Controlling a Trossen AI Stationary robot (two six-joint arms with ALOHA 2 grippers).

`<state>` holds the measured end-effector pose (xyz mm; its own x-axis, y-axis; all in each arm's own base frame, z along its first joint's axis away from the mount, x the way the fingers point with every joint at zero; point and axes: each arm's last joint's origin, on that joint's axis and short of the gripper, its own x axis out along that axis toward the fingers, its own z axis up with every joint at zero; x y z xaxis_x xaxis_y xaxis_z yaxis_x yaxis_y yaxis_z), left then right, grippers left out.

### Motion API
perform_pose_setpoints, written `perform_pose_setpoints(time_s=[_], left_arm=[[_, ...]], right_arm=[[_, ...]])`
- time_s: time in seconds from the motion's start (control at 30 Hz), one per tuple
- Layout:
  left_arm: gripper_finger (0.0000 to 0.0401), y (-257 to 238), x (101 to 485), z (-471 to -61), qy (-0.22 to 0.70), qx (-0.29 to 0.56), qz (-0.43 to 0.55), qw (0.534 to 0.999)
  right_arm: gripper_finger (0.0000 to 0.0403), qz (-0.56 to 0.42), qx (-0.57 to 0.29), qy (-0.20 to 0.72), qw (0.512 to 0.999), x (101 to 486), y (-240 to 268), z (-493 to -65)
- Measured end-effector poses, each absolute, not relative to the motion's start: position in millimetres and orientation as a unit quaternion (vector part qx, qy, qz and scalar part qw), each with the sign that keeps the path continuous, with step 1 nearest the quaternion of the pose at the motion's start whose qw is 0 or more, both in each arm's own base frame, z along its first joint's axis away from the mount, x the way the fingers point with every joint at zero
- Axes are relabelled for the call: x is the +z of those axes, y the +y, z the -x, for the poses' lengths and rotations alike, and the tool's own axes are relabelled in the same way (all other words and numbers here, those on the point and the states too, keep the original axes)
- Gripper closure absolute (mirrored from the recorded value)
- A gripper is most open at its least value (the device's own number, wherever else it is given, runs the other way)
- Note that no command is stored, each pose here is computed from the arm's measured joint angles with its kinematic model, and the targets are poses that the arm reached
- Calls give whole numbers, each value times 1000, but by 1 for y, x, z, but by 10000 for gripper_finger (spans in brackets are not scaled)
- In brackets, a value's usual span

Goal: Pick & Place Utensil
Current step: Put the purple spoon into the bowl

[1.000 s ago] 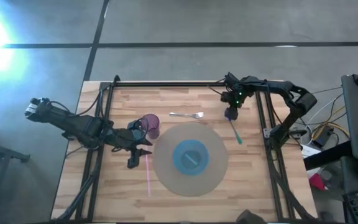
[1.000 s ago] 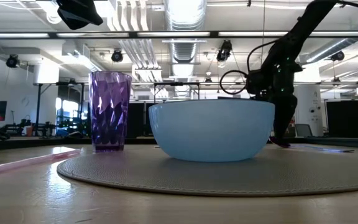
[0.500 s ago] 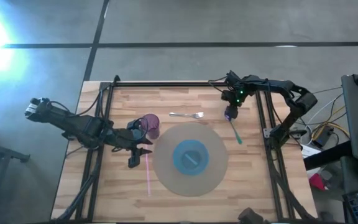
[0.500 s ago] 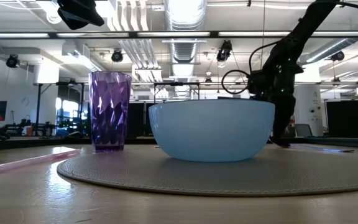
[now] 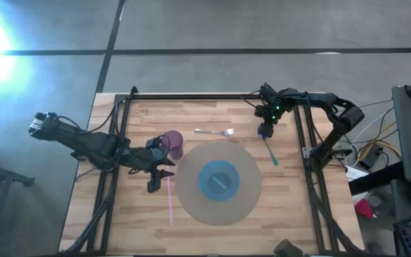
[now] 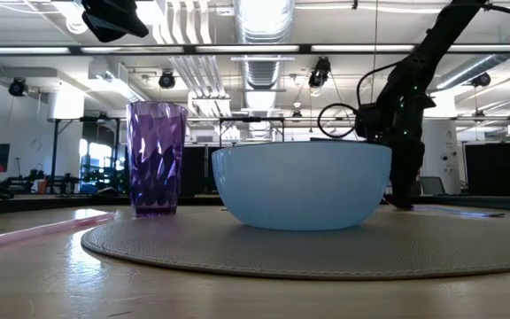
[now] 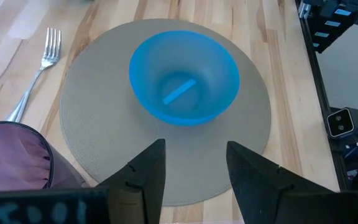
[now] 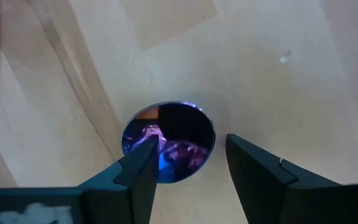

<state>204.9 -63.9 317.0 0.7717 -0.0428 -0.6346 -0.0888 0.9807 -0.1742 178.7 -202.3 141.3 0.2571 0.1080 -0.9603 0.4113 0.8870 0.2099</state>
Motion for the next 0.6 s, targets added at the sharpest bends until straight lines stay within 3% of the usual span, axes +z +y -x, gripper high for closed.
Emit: perform_pose_setpoints(time_s=[0.23,0.6], left_arm=[[240,-64,317,-205,338,12,97,936],[240,-64,317,-205,338,12,97,936]], right_arm=[[240,-213,-100,600,765,139,-201,-178],[321,-216,-95,599,765,139,-201,-177]])
